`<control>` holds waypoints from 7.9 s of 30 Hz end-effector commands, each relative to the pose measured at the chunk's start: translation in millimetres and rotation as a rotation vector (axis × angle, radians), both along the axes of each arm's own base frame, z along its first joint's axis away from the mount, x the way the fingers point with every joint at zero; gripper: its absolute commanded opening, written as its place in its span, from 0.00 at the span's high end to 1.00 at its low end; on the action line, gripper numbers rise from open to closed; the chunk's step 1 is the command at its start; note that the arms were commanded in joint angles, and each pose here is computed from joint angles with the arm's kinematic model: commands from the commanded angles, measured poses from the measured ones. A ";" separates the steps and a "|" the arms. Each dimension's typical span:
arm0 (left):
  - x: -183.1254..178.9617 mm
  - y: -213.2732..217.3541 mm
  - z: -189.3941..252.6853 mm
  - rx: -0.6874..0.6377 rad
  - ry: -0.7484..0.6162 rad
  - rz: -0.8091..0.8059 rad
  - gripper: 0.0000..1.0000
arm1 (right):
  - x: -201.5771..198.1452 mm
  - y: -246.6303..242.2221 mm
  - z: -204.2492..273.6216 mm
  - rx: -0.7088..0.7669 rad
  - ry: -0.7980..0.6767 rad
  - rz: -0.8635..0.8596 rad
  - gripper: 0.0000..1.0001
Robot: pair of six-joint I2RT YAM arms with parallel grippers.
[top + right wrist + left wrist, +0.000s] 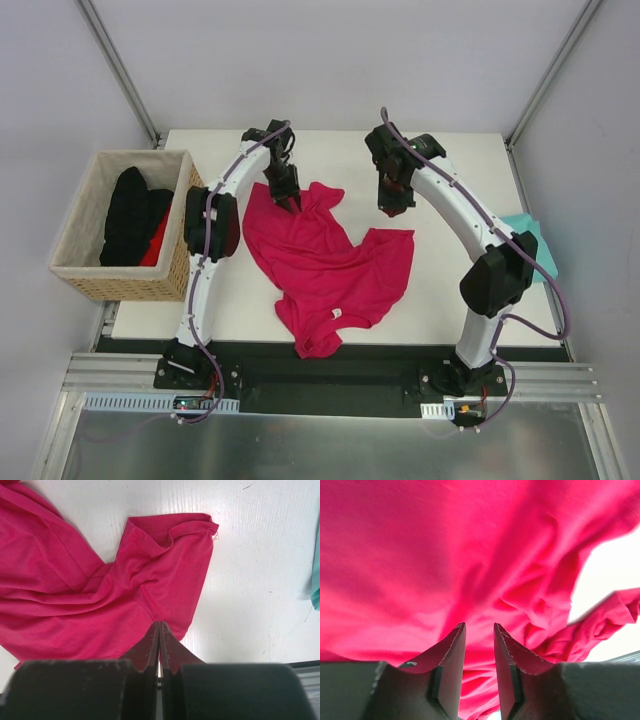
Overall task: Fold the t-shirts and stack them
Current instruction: Flatten out the tshirt
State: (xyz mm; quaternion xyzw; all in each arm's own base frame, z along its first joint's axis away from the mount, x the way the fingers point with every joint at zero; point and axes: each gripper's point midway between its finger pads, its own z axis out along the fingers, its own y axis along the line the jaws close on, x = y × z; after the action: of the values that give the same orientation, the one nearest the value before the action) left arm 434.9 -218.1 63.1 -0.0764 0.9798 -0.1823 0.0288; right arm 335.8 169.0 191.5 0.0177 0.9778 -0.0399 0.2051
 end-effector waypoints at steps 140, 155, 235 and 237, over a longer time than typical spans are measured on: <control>-58.9 122.7 82.8 0.136 -0.109 0.108 0.86 | -94.1 27.1 -62.2 -0.096 0.065 0.087 0.60; 6.3 147.8 24.0 0.269 -0.052 0.194 0.82 | -92.8 19.7 -43.7 -0.121 0.047 0.047 0.60; 43.3 113.0 23.7 -0.092 -0.063 0.154 1.00 | -71.4 36.3 -34.2 -0.093 0.088 0.007 0.63; 39.1 101.5 14.7 -0.109 -0.039 0.120 1.00 | -71.5 36.9 -31.6 -0.096 0.090 0.009 0.63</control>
State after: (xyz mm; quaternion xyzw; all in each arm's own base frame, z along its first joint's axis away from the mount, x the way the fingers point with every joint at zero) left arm 482.0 -79.5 85.0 -0.1843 0.9604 -0.1910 0.0846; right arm 269.7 206.8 146.4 -0.0040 0.9829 -0.0880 0.1617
